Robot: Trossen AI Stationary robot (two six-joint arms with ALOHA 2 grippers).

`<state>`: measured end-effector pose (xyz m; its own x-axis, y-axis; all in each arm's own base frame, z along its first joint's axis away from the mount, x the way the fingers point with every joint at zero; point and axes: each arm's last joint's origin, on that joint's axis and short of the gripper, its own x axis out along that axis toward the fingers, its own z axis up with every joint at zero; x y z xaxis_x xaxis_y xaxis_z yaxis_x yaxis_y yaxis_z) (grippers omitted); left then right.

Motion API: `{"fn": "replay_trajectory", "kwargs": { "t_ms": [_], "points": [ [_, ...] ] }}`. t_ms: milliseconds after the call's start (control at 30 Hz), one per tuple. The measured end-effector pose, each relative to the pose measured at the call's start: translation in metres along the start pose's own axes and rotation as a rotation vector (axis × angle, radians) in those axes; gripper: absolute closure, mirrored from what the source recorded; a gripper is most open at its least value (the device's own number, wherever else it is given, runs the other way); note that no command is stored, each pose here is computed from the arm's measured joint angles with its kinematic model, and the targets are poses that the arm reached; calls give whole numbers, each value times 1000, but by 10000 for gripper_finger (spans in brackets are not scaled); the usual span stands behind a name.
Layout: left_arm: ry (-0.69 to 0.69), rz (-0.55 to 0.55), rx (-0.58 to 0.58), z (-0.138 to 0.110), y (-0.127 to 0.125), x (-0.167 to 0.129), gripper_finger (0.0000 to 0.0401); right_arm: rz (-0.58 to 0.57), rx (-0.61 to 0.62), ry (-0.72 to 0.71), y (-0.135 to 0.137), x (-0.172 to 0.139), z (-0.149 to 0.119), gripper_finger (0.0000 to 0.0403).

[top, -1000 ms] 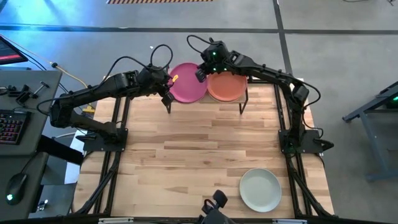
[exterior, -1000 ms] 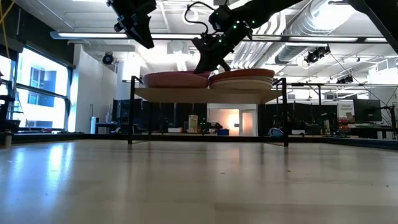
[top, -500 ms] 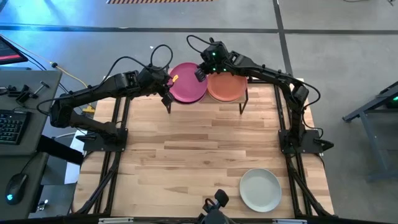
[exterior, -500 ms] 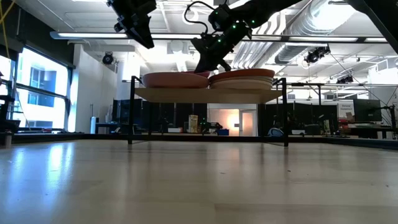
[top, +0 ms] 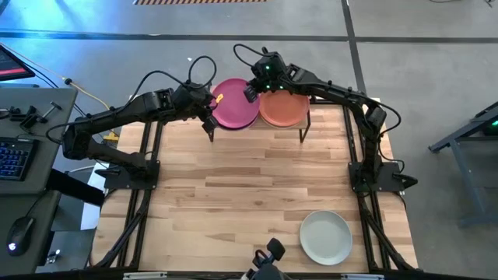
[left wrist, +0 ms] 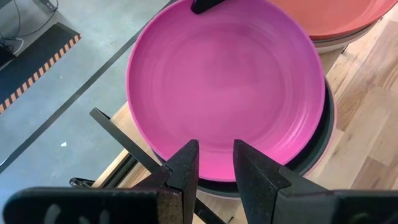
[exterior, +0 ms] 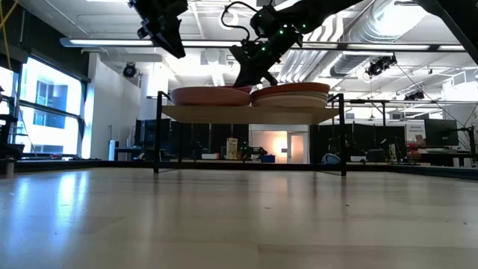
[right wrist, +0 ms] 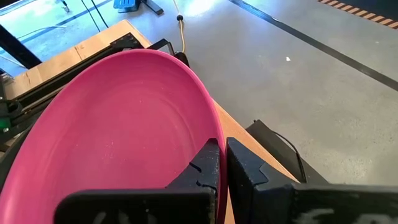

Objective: Place and stack plates onto a shelf
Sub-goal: Stack the pink plate on top of the black plate on the shelf, then stack the white plate on top of the pink plate on the shelf

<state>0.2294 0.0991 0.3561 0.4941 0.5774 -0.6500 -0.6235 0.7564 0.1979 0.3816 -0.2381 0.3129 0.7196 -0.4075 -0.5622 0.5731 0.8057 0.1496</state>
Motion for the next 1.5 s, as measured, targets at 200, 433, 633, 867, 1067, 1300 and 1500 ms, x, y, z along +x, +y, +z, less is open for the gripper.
{"fn": "replay_trajectory", "kwargs": {
  "t_ms": [200, 433, 633, 867, 1067, 1300, 1500],
  "points": [
    [0, 0, 0, 0, 0, 0, 311, 22, 0, 8, 1, 0, -1, 402],
    [1, -1, 0, 0, 0, 0, 311, 91, 30, -14, -1, 0, 3, 402],
    [0, -1, 0, 0, 0, 0, 311, 92, 37, -25, -1, 0, 4, 367],
    [0, -1, 0, 0, 0, 0, 311, 86, 28, -19, -2, 0, 3, 275],
    [0, -1, 0, 0, 0, 0, 311, 96, 25, -19, -3, -20, 10, 248],
    [0, -1, 0, 0, 0, 0, 311, 116, 2, 56, 2, -75, 14, 247],
    [0, -1, 0, 0, 0, 0, 311, 108, -32, 238, 11, -114, -1, 247]
  ]
}}
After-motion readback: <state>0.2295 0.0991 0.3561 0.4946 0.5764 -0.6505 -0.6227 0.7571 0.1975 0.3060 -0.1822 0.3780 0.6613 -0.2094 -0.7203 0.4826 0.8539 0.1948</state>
